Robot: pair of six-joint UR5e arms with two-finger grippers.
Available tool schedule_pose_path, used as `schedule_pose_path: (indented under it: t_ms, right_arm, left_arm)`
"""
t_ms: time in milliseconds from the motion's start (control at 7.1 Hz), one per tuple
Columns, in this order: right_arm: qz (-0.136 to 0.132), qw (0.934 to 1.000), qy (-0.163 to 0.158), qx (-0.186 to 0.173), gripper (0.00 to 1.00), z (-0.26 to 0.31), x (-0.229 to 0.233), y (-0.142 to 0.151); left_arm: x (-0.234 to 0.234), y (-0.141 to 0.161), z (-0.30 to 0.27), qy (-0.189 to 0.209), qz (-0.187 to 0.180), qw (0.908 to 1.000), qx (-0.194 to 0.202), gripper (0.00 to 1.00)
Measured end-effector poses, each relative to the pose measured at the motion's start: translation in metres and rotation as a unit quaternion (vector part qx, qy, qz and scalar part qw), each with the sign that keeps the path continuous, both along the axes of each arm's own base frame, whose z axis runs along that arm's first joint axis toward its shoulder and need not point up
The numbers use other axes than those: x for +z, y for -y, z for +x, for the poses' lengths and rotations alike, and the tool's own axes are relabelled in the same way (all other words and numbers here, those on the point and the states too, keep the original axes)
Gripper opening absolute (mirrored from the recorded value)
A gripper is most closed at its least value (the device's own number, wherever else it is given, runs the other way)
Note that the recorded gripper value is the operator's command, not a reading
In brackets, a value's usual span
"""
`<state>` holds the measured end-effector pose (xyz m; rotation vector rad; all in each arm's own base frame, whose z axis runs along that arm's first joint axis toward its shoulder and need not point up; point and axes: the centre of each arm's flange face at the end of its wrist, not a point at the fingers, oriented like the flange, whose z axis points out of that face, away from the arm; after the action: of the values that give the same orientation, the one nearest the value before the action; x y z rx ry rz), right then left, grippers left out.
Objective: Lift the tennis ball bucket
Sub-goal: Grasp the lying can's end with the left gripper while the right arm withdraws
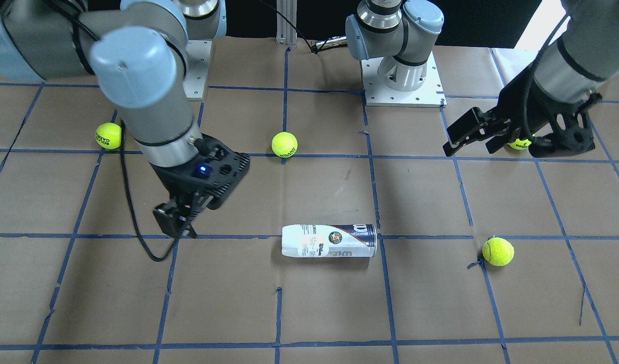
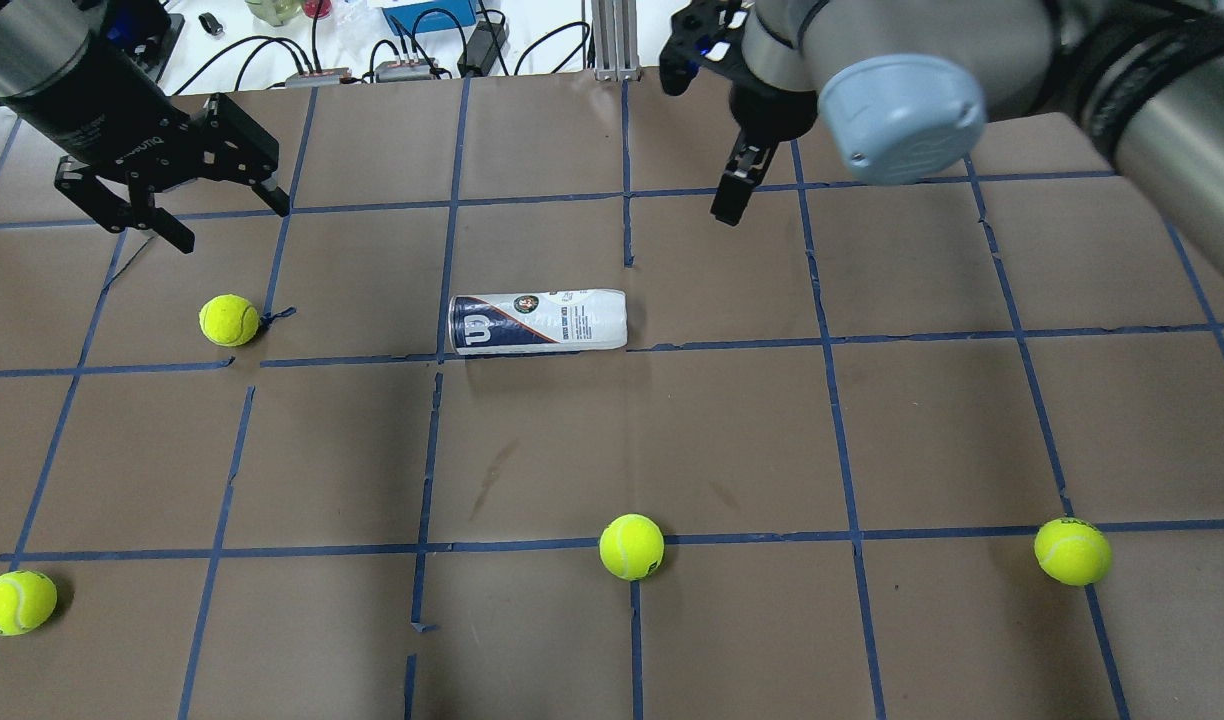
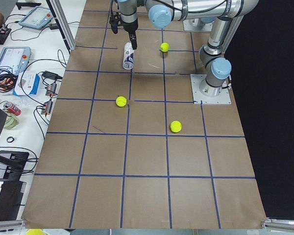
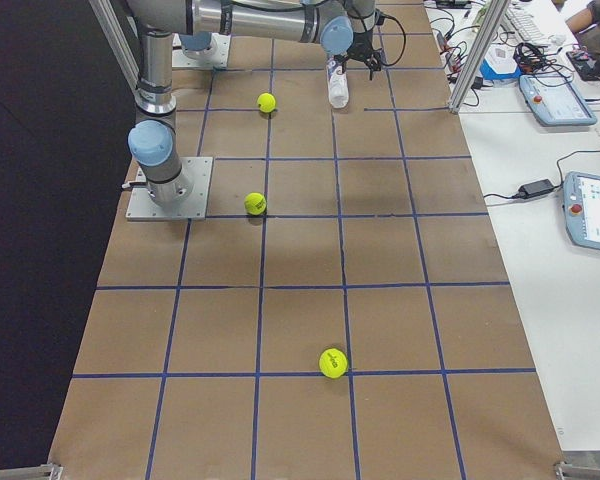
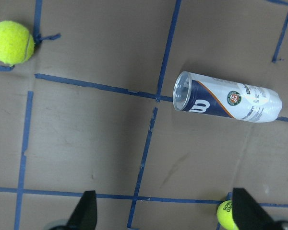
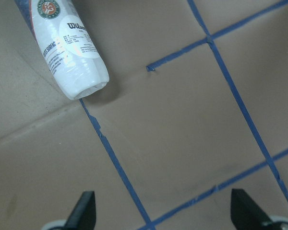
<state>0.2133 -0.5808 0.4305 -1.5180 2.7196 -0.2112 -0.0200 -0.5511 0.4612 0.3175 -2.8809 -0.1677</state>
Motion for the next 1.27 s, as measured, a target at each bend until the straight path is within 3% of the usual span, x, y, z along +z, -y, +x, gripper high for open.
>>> schedule_pose_path:
  t_ms: [282,423,705,846,987,1128,1268]
  right_arm:
    - [0.020,0.9937,-0.010,-0.109,1.00,-0.044,0.058,-0.027]
    - [0.035,0.9842,-0.024,-0.172,1.00,-0.056,0.080,-0.044]
    - [0.059,0.9524,-0.034,-0.297,1.00,-0.095,0.100,-0.060]
    - [0.067,0.9407,-0.031,-0.331,1.00,-0.112,0.108,-0.071]
    - [0.080,0.9304,-0.023,-0.357,1.00,-0.116,0.111,-0.081]
    - [0.095,0.9111,-0.009,-0.401,1.00,-0.114,0.111,-0.085]
    - [0.104,0.8858,0.001,-0.452,1.00,-0.112,0.108,-0.084]
  left_arm:
    - [-0.082,0.051,0.008,-0.061,0.036,0.9973,-0.021,1.00]
    - [-0.122,0.073,0.010,-0.080,0.029,0.9955,-0.042,1.00]
    - [-0.184,0.090,0.005,-0.137,0.006,0.9852,-0.103,1.00]
    - [-0.207,0.086,0.000,-0.168,-0.004,0.9773,-0.130,1.00]
    - [-0.231,0.076,-0.010,-0.214,-0.017,0.9679,-0.131,1.00]
    - [-0.254,0.064,-0.020,-0.258,-0.026,0.9585,-0.119,1.00]
    - [-0.273,0.053,-0.027,-0.281,-0.030,0.9529,-0.110,0.98]
